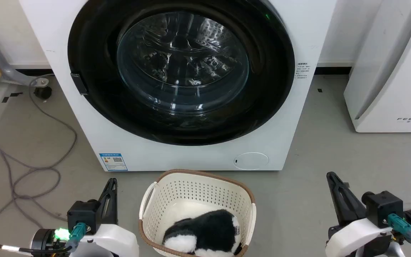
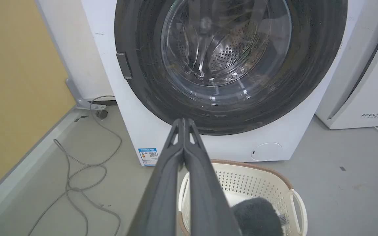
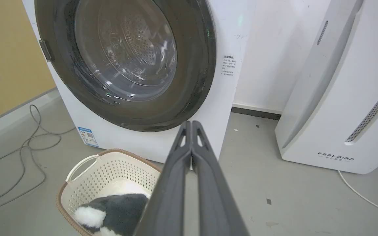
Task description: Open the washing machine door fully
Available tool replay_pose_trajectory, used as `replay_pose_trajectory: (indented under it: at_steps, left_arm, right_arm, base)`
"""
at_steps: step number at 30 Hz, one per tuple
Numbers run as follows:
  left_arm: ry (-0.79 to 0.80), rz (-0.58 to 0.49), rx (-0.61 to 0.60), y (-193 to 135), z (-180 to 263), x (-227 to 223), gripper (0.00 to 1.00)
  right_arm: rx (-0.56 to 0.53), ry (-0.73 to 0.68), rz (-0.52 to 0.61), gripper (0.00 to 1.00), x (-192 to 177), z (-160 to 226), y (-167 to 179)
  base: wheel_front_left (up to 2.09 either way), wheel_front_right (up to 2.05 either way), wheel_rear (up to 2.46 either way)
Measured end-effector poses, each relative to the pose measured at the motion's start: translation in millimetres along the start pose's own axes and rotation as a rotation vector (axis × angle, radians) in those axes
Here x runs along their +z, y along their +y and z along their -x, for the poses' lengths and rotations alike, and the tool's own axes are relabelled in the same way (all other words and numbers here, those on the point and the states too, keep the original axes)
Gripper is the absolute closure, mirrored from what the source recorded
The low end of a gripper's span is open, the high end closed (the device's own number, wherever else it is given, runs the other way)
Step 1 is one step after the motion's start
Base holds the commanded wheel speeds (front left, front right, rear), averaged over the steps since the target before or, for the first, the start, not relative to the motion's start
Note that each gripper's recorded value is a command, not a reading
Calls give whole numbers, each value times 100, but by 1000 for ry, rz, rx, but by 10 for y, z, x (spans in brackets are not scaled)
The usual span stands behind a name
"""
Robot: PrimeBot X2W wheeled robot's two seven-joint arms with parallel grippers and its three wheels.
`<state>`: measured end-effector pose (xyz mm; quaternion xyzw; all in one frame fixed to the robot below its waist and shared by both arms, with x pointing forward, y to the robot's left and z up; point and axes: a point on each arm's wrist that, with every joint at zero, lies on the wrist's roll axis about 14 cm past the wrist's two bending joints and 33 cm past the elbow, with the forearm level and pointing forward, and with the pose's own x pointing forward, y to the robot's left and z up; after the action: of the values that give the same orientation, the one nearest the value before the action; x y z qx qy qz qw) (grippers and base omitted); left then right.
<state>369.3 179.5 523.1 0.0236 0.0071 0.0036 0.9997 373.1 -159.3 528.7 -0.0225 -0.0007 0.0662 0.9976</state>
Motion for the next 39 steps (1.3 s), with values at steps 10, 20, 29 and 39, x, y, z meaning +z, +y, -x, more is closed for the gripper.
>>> replay_pose_trajectory:
  at_steps: [10, 20, 29, 39]
  left_arm:
    - [3, 3, 0, -2, 1, -13, 0]
    - [-8, 19, -12, -43, 7, -11, 0]
    - [-15, 41, -14, -51, 16, -24, 0]
    - [-29, 63, -14, -54, 24, -19, 0]
  right_arm:
    - [-1, 0, -2, 0, -3, 1, -2]
    - [-12, -11, -19, 100, -8, 7, -40]
    - [-14, -11, -25, 100, -39, 35, -44]
    - [-28, -51, -177, 100, 5, 50, -81]
  base:
    - [0, 0, 0]
    - [0, 0, 0]
    - [0, 0, 0]
    - [0, 0, 0]
